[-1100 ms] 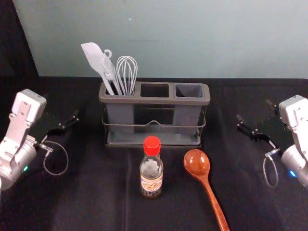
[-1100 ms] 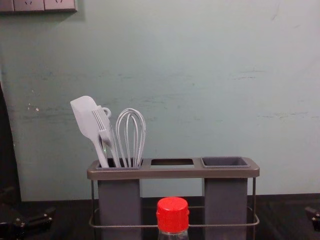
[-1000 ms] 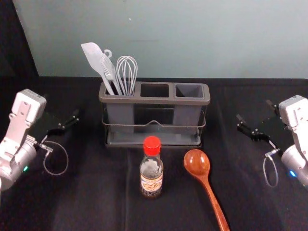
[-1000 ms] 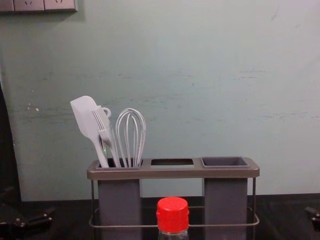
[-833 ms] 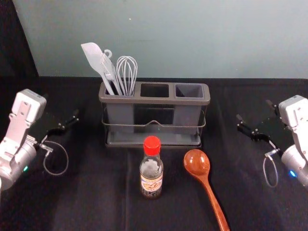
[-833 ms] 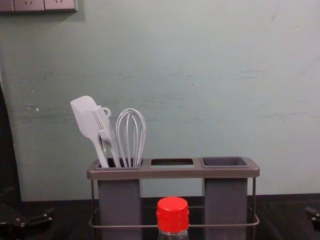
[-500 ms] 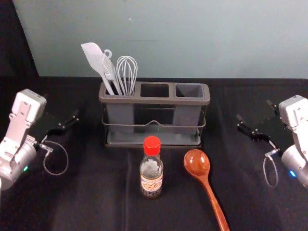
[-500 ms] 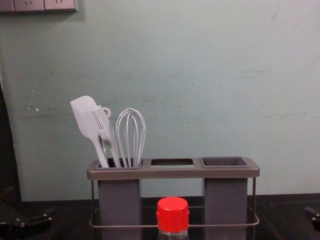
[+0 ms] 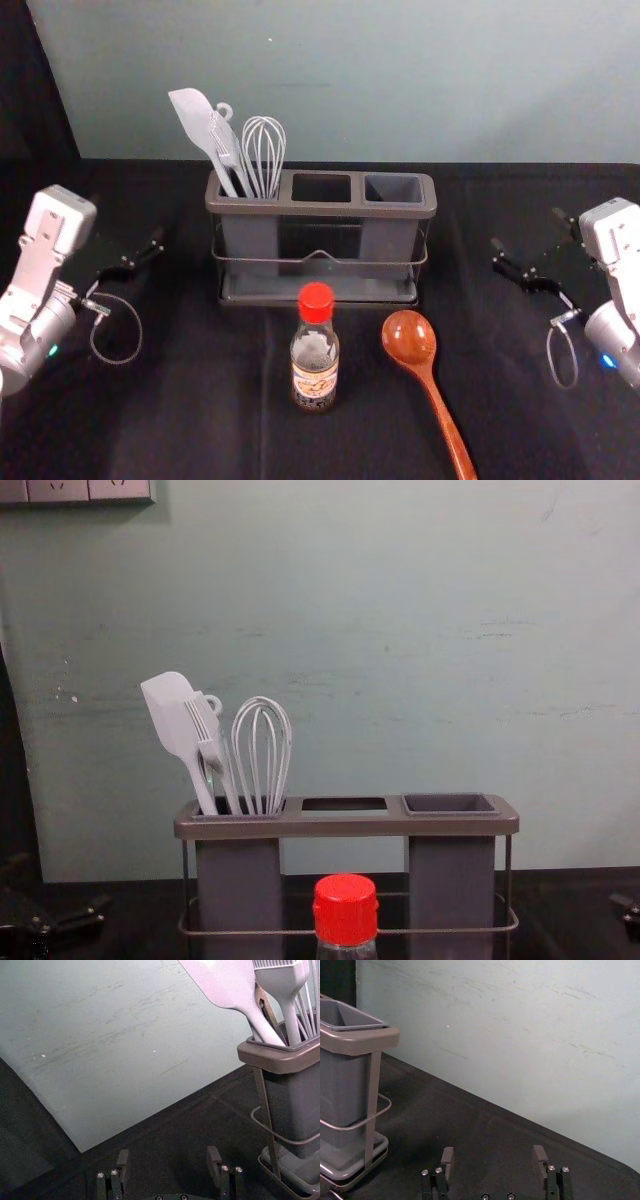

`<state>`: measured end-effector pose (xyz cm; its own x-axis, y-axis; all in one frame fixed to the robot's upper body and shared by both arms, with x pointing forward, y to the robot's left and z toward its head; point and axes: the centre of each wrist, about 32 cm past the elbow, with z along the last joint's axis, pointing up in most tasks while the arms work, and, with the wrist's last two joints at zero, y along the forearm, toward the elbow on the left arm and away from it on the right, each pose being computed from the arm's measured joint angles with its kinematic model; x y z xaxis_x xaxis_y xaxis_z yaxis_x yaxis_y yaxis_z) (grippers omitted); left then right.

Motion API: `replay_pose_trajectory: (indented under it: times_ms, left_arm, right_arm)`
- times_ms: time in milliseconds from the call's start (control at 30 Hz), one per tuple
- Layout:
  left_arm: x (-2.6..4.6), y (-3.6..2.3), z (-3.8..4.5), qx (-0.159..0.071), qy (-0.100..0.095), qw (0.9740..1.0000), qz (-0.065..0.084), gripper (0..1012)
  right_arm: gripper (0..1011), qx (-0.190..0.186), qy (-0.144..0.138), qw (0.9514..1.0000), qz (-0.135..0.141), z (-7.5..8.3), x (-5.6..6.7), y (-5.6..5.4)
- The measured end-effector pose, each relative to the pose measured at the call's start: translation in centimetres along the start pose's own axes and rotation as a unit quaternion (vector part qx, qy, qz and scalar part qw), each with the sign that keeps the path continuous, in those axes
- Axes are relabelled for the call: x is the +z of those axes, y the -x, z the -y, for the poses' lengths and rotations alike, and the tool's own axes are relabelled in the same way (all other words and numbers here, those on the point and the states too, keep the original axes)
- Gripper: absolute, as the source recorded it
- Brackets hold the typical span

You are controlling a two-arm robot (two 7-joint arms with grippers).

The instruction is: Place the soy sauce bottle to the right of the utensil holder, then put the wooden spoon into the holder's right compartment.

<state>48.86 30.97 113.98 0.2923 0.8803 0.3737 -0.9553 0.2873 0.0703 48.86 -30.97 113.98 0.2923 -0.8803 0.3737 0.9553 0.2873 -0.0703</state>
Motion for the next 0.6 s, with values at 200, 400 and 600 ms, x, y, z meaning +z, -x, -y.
replay_pose_trajectory:
  times_ms: [200,400,600]
  left_arm:
    - [0.00,0.00,0.00,0.000,0.000,1.0000,0.000,1000]
    - [0.00,0.00,0.00,0.000,0.000,1.0000,0.000,1001]
    - [0.00,0.00,0.00,0.000,0.000,1.0000,0.000,1000]
  right_arm:
    - [1003,0.000,0.000,1.0000,0.000,0.00,0.00,0.00]
    - [1002,0.000,0.000,1.0000,0.000,0.00,0.00,0.00]
    - [1003,0.000,0.000,1.0000,0.000,0.00,0.00,0.00]
